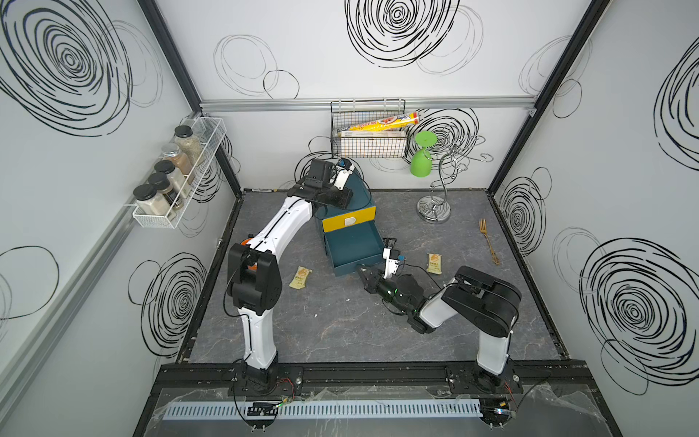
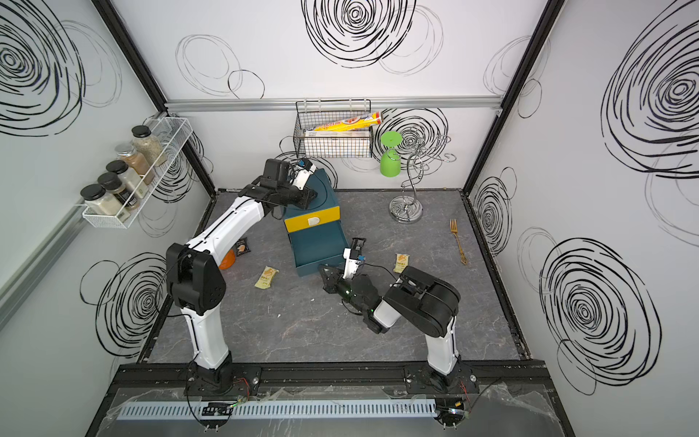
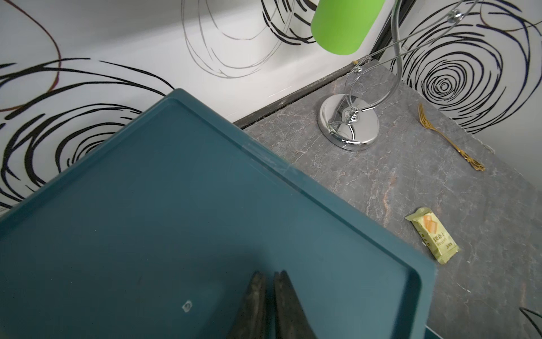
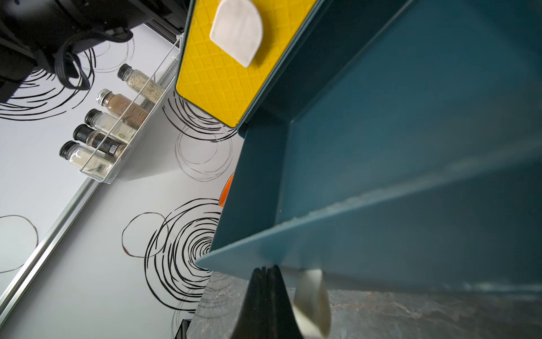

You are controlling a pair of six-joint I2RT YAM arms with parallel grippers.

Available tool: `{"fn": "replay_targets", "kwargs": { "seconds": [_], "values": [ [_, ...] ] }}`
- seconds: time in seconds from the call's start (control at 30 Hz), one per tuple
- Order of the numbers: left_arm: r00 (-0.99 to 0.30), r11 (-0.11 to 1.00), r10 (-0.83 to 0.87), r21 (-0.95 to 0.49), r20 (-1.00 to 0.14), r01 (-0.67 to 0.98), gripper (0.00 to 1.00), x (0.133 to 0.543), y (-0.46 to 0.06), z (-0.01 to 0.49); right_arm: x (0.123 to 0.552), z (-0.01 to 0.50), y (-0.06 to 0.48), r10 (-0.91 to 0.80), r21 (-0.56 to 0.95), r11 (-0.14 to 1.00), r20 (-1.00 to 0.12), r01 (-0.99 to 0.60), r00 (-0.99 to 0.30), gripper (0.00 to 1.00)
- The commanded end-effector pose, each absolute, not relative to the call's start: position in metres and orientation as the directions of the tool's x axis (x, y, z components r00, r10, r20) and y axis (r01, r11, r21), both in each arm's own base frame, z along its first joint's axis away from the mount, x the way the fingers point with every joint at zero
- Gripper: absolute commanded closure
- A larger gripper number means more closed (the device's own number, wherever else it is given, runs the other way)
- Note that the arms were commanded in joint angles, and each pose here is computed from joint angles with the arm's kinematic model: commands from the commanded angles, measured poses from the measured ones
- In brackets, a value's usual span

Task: Take the cookies out of the drawer
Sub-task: Close the drawer in the storage box.

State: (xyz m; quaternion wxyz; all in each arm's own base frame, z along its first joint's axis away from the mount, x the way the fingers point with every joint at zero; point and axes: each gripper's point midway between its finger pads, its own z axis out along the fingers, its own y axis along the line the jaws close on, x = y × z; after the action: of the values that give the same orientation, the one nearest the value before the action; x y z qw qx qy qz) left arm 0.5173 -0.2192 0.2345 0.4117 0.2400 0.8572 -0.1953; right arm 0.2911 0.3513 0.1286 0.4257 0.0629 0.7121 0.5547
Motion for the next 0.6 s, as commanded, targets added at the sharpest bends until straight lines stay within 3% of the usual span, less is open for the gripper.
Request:
{"fn": "replay_targets", "kwargs": {
  "seconds": [0.0,0.57],
  "values": [
    [-0.716,0.799,0.316,-0.232,-0.623,0.555,0.85,0.479,-0.215,0.165,0.313,0.129,0.344,0.613,0.846,0.394,-0.533,-0.358,-0.584,1.0],
    [-0.731,0.754,0.341,-0.293,-0.591,0.588,0.86,0.454,-0.222,0.155,0.38,0.144,0.391,0.616,0.838,0.336,-0.542,-0.431,-0.573,1.0]
  ]
}}
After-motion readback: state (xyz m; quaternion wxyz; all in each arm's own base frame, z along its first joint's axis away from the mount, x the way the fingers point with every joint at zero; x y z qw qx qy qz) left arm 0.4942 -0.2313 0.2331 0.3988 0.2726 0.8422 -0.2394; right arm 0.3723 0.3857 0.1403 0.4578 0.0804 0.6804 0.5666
